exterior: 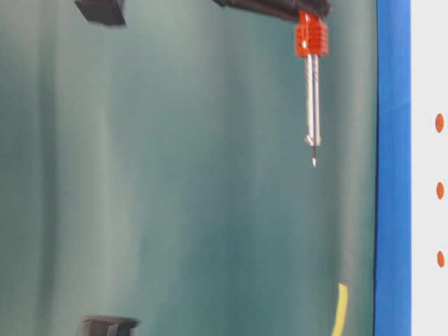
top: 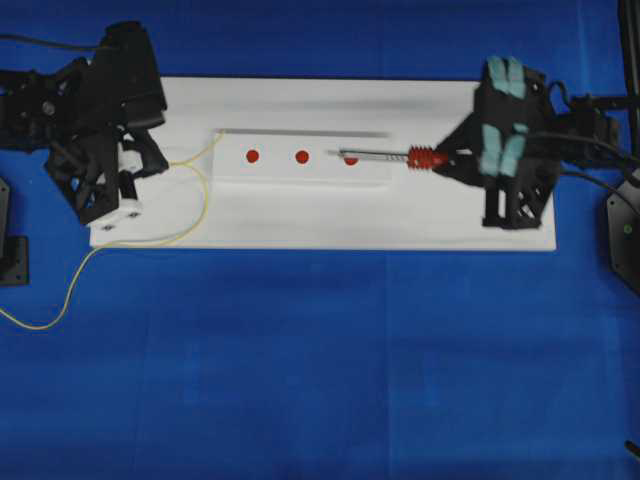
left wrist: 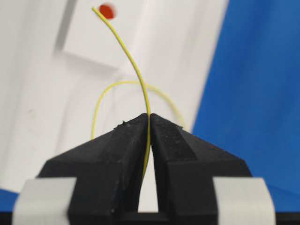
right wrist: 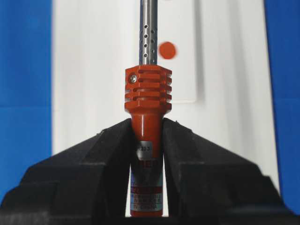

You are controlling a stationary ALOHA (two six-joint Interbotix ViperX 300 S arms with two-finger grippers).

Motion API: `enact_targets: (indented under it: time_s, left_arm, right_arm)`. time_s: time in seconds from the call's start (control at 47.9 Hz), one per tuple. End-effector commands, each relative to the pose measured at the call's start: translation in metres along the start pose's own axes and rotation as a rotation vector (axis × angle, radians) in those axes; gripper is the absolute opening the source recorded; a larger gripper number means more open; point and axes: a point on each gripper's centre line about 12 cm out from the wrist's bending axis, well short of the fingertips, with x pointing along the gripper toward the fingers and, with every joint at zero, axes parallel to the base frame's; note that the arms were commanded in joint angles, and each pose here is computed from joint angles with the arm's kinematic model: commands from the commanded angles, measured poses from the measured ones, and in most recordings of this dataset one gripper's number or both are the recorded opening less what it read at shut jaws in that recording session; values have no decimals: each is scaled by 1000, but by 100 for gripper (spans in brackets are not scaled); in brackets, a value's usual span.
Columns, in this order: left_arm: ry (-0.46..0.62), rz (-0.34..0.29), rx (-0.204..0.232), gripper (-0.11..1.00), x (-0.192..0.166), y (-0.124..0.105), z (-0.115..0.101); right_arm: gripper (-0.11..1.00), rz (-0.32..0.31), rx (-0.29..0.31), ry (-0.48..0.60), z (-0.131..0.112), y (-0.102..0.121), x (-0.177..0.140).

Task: Touch the tip of the soldering iron to the tip of the solder at the mark.
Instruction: 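Lift both tools and carry them over the red-dot strip, then move right gripper left, bringing iron tip toward solder tip at dot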

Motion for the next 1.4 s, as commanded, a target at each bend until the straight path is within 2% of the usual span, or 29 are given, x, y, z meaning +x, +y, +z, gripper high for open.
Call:
enact_targets:
  time_s: [0.0,0.209,0.376,0.605,0.793,0.96,1.378]
  left_arm:
    - [13,9,2,2,6,3,0]
    - [73,17,-5,2,24,4,-9]
    - [68,14,-11,2,24,3,-8]
    - [23,-5,5,2,31,-4,1]
    - [55,0,-2,2,49,-5,1]
    - [67,-2,10,2,61,-8,5]
    - [91,-5,18,2,74,-12,0]
  right_arm:
    - [6,-20,5,-8,16,-7,4]
    - [6,-27,4,38,17,-9,22]
    - [6,-27,6,39,18,-9,24]
    - [6,-26,8,44,18,-8,26]
    - [6,-27,9,55,17,-9,30]
    - [6,-28,9,66,16,-9,33]
    - [6,-31,18,86,15,-11,42]
